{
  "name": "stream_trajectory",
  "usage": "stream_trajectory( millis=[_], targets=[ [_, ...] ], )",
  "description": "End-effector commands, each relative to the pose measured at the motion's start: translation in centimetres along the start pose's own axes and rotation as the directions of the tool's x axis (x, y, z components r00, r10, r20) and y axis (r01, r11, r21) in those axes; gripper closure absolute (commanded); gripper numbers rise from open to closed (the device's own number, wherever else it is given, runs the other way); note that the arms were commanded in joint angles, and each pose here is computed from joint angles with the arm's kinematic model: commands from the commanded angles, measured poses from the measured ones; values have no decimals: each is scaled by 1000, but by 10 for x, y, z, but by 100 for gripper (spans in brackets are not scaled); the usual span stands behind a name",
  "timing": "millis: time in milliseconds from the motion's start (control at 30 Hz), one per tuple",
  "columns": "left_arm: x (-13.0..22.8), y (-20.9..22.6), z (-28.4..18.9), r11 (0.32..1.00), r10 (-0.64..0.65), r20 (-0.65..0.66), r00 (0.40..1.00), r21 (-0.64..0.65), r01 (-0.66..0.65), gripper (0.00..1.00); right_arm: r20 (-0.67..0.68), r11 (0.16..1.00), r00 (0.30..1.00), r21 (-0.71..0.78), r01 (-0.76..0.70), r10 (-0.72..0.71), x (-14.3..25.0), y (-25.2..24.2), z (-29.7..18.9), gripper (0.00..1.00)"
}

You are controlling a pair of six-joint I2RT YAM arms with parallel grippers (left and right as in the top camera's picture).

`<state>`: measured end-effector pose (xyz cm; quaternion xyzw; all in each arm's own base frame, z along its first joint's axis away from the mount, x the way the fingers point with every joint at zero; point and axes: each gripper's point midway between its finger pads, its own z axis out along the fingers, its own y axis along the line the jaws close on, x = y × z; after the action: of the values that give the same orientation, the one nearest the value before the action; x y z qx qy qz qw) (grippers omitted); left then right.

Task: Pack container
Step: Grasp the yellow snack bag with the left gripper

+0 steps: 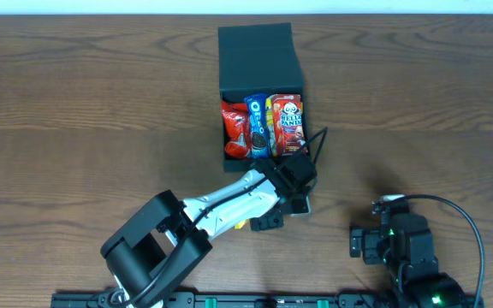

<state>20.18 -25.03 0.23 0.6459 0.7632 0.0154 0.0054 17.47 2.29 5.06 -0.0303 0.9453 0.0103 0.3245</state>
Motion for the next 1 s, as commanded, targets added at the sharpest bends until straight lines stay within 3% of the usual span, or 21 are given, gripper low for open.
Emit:
stream_trajectory(
  millis=[0,400,967],
  targets=[
    [5,0,5,1000,1,-21,1000,7,-1,57,3,1000,1000,2,-19,19,0,-1,0,1],
    [4,1,5,1000,-15,-15,1000,4,15,77,3,1000,1000,2,-19,19,0,-1,0,1],
    [-8,7,-11,994,-104,39,994,-20,105,82,3,1000,1000,3,-19,19,0,-1,0,1]
  ],
)
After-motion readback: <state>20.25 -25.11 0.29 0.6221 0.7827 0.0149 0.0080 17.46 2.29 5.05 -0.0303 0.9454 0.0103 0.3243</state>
